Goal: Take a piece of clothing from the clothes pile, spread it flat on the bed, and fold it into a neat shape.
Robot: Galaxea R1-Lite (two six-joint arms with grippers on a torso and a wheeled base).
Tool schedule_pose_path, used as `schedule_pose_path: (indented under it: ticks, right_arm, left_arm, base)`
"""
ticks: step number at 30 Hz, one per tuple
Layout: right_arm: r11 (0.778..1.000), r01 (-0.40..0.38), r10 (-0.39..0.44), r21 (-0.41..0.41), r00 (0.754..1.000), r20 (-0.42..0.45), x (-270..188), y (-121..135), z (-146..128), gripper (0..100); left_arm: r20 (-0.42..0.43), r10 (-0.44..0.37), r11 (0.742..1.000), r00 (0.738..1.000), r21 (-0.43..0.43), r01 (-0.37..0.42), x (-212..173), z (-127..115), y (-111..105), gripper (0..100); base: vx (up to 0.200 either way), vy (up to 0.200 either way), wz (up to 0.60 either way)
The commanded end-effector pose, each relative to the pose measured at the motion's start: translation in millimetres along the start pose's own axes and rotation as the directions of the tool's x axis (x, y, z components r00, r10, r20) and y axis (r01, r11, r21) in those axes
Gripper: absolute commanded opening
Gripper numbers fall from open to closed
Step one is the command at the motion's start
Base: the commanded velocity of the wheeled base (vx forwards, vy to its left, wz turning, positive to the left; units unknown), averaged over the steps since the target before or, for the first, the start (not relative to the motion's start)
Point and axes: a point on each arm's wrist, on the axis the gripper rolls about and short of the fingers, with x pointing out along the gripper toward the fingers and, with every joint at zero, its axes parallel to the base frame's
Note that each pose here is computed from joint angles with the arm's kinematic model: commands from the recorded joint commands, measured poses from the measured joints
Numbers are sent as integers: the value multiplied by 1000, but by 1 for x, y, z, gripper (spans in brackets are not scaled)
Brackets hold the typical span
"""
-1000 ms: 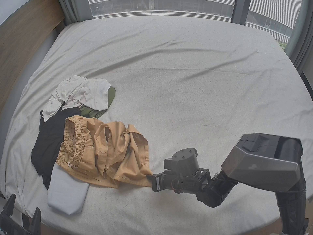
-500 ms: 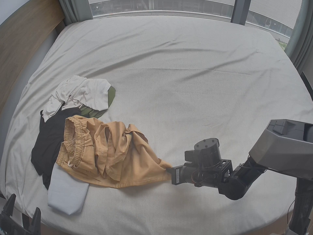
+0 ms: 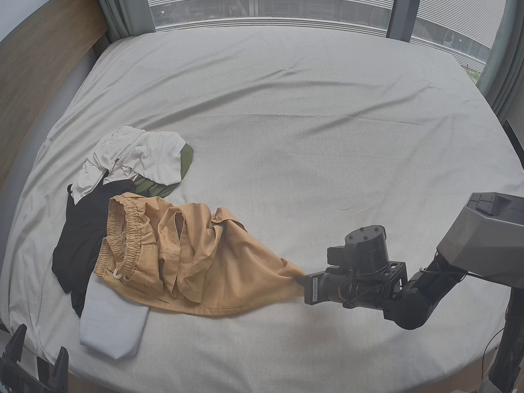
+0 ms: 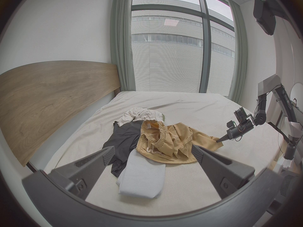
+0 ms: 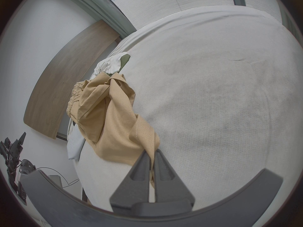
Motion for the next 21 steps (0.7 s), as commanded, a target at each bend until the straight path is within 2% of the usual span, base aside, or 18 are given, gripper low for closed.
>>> schedule_pose_path:
  ticks: [1,21]
  right_arm:
    - [1000,14,-14,8,1000,16,-11,-5,5,0]
    - [997,63,-64,39,998,17,-43,-22,2,0]
  left_arm:
    - [-1,0,1000,1000,0,0,0,-5,0,100]
    - [-1,0,1000,1000,0,0,0,-5,0,100]
  base:
    - [0,0,0]
    - [0,0,0]
